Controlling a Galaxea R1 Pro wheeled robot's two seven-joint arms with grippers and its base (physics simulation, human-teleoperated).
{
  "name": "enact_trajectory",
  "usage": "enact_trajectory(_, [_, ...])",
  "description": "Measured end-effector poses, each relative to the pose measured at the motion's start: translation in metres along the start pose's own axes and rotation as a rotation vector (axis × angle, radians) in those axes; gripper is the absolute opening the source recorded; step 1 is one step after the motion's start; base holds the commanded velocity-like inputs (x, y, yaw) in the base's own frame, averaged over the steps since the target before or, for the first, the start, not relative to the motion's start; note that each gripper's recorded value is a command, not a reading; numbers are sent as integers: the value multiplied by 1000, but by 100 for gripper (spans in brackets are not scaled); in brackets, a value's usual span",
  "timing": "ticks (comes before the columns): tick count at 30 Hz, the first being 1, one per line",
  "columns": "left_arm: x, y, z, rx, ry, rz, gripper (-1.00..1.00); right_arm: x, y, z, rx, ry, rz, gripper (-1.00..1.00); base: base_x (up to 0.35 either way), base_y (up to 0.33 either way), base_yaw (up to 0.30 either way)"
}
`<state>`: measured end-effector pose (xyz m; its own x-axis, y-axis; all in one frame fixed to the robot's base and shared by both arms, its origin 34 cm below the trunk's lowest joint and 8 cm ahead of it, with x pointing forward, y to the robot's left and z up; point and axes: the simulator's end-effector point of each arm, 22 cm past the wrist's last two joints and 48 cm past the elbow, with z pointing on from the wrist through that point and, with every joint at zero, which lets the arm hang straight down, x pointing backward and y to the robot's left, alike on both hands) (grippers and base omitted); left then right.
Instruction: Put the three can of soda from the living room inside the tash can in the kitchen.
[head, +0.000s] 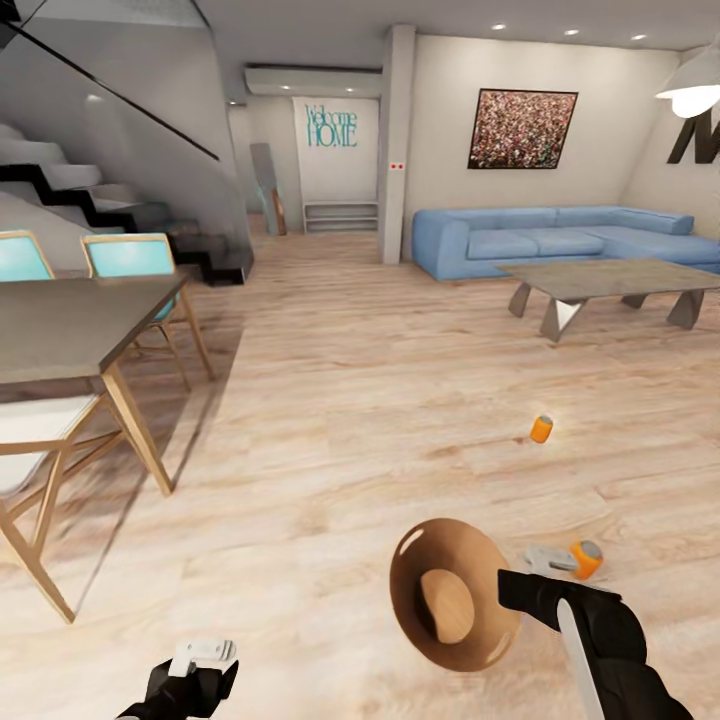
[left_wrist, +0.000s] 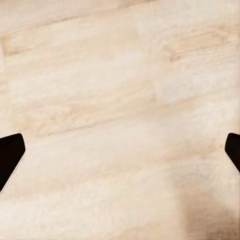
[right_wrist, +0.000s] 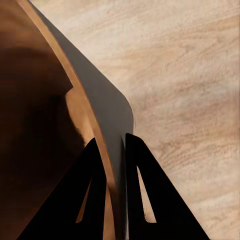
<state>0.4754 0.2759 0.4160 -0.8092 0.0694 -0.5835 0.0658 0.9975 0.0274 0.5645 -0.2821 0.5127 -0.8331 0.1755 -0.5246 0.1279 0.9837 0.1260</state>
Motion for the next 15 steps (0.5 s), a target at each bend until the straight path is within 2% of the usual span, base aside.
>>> enact_trajectory(15, [0,0,0,0,0,0,100,0,-2,0,9,2,-5,-100,338,0,-261])
